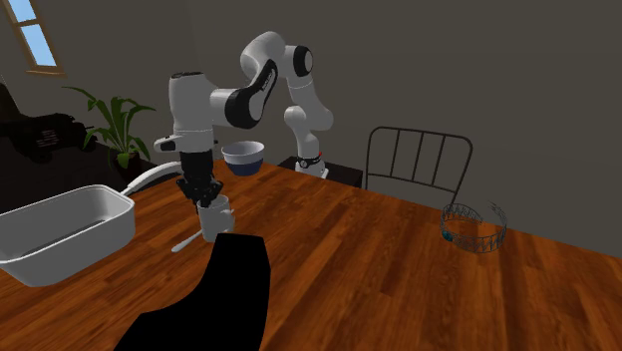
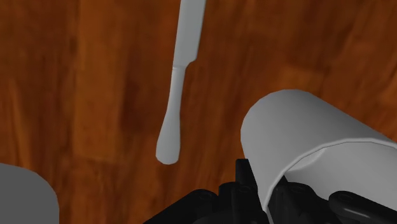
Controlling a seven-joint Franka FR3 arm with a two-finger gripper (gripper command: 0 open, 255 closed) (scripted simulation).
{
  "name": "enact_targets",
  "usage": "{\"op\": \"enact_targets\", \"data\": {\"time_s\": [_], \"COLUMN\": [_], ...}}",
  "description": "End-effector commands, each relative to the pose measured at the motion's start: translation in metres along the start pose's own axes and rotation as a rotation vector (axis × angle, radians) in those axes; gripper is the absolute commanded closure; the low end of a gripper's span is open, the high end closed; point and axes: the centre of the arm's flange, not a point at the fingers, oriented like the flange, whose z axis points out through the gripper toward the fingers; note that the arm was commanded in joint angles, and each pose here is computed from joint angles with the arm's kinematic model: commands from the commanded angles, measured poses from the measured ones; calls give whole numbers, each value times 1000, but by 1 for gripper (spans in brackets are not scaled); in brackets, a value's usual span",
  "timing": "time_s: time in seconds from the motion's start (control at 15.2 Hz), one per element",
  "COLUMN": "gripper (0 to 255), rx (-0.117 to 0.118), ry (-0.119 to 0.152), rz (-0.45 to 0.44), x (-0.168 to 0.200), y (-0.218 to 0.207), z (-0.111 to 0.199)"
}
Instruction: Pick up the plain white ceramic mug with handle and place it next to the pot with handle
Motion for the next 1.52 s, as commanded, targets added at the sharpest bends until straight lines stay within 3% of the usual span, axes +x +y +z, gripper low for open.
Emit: {"op": "enact_targets", "data": {"time_s": [0.0, 0.33, 0.86, 0.92, 1.25, 1.45], "gripper": [255, 255, 255, 0, 0, 0], "rx": [0, 0, 0, 0, 0, 0], "ry": [1, 1, 1, 1, 1, 1], "rz": [0, 0, 0, 0, 0, 0], "x": [-2, -6, -6, -6, -6, -6], "y": [0, 1, 1, 1, 1, 1], "z": [10, 36, 36, 36, 36, -3]}}
